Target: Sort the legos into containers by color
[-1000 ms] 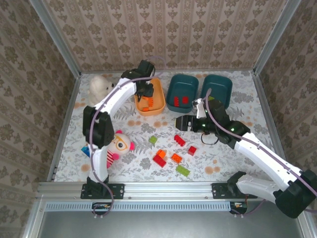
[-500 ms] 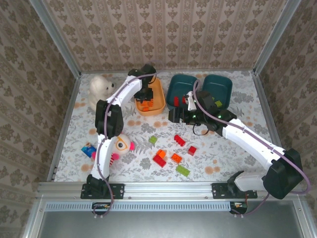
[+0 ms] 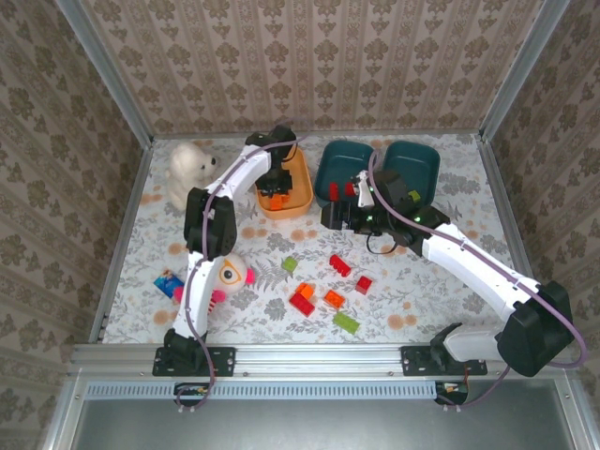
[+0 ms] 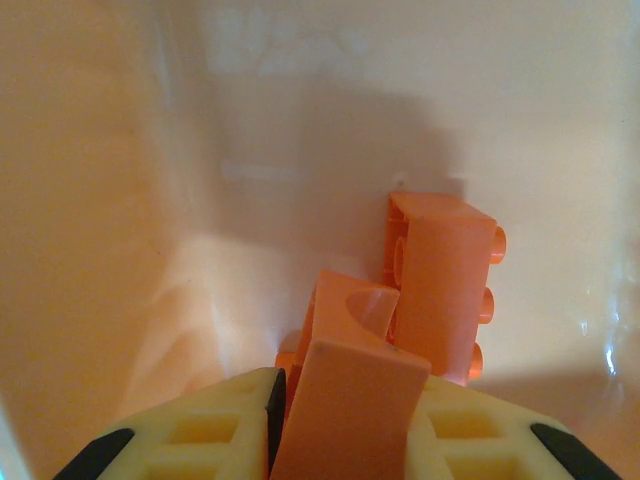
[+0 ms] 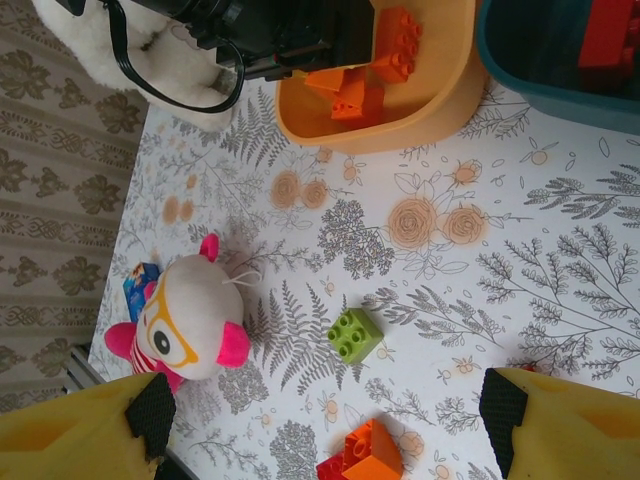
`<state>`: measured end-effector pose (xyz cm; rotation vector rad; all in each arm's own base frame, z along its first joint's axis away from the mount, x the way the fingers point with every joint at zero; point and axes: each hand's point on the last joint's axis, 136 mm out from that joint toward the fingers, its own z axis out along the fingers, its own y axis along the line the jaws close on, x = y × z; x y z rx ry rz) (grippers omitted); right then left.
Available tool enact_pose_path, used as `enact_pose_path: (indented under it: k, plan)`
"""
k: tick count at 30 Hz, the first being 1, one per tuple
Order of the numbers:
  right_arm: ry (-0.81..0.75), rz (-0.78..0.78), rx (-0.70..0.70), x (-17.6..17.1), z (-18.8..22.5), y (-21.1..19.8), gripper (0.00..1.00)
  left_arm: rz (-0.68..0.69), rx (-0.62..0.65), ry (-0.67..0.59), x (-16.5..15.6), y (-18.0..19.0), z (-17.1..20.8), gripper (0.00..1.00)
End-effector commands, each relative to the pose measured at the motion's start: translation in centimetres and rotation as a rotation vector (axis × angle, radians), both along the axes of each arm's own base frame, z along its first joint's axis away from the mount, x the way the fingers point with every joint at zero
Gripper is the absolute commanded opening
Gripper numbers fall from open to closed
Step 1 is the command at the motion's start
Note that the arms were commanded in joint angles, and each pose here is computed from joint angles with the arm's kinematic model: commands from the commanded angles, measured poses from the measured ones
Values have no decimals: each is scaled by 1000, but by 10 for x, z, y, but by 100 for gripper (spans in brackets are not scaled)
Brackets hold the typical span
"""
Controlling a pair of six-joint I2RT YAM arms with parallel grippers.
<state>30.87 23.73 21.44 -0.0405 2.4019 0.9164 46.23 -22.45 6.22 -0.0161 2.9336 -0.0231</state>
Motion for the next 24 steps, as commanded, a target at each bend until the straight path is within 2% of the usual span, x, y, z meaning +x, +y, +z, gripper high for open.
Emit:
enact_pose_path:
  k: [1, 8, 15, 20, 24]
  plan:
    - [-19, -5, 17, 0, 12, -2, 83, 21, -9, 5, 1, 5, 8, 33]
    - [-28, -13, -39, -5, 10, -15, 83, 29, -49, -69, 4, 3, 47, 51]
    - [-11, -5, -135, -18, -1, -31, 82, 34, -114, -161, -1, -1, 98, 54]
    - [48, 57, -270, -42, -24, -46, 79, 11, -197, -288, -24, -3, 145, 54]
    - [115, 138, -378, -60, -52, -50, 77, -4, -299, -366, -64, -1, 161, 55]
